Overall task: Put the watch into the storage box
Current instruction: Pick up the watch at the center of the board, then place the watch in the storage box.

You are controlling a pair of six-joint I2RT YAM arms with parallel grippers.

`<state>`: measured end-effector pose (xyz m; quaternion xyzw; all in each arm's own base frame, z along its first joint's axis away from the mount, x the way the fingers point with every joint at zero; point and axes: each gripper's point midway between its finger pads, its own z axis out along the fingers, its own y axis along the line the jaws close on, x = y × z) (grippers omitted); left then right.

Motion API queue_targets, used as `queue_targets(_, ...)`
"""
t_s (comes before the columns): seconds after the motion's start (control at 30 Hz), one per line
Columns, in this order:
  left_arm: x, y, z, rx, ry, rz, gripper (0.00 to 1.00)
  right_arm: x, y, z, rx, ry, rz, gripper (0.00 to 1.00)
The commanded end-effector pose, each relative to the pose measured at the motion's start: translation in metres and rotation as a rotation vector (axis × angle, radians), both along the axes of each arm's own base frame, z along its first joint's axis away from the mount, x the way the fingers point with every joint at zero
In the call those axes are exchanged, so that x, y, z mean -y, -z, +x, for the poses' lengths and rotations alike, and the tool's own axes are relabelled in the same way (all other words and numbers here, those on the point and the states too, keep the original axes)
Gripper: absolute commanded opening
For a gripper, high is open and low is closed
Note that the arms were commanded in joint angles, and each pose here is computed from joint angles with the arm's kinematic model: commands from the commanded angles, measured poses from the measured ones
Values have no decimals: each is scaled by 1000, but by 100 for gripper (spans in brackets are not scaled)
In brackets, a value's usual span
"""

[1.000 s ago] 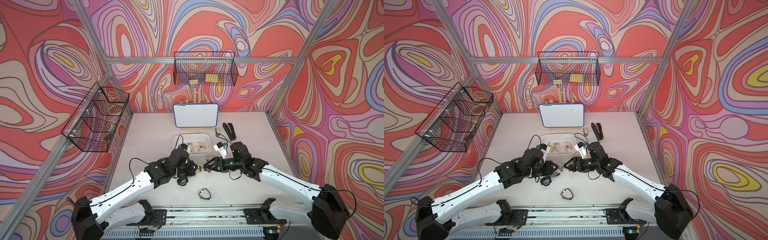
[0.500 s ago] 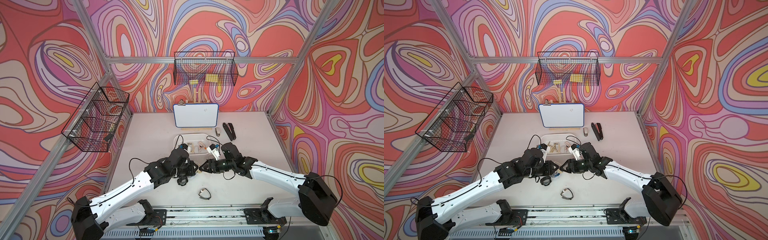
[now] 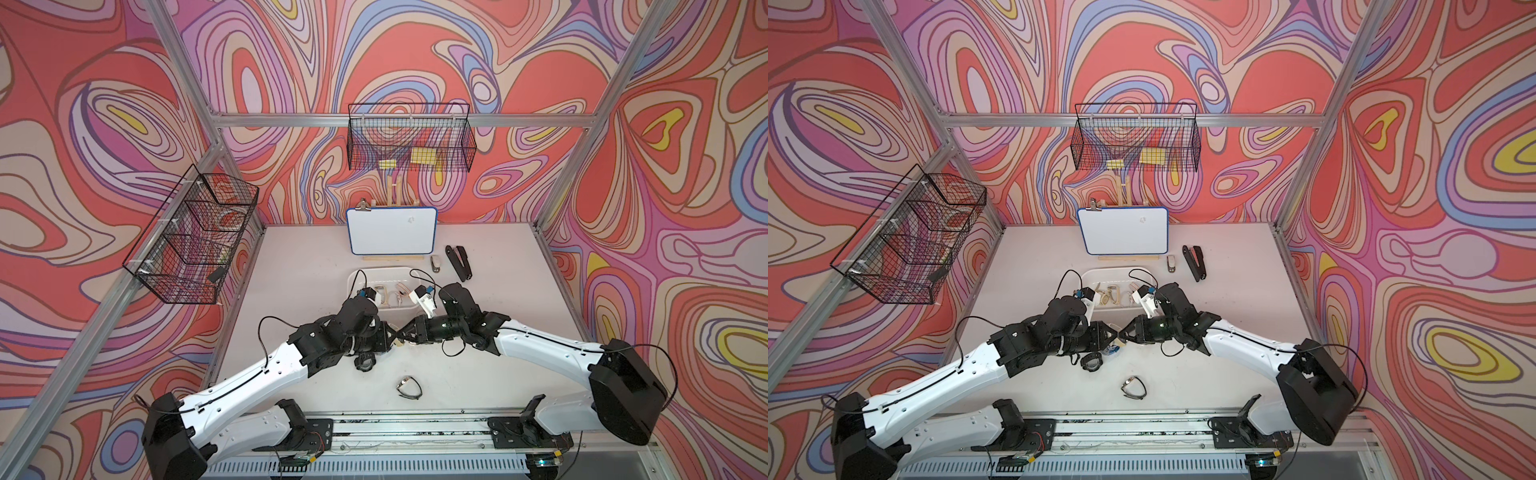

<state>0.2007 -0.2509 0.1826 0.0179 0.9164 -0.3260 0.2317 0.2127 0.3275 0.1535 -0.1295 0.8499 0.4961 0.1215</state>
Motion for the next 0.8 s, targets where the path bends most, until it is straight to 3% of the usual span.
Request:
queue_targets(0.0, -2, 1, 3, 10, -9, -2, 19, -7, -10, -1, 10, -26, 39, 11)
queue_targets(0.2, -10, -6, 6, 38, -43, 1, 27, -8, -18, 1, 19, -24, 37, 4)
queue_targets(0.23, -13, -7, 6, 46, -58, 5, 37, -8, -17, 2, 15, -19, 21, 3)
queue_targets(0.33, -30, -14, 8, 65, -115, 37, 82, -7, -17, 10, 11, 1, -36, 0)
queue_targets(0.4, -45, -19, 7, 81, -160, 76, 99, -7, -18, 18, 18, 19, -86, 0)
queue_targets(0.77, -134, -54, -11, 182, -309, 326, 100, 7, 28, 120, 107, 29, -700, 0)
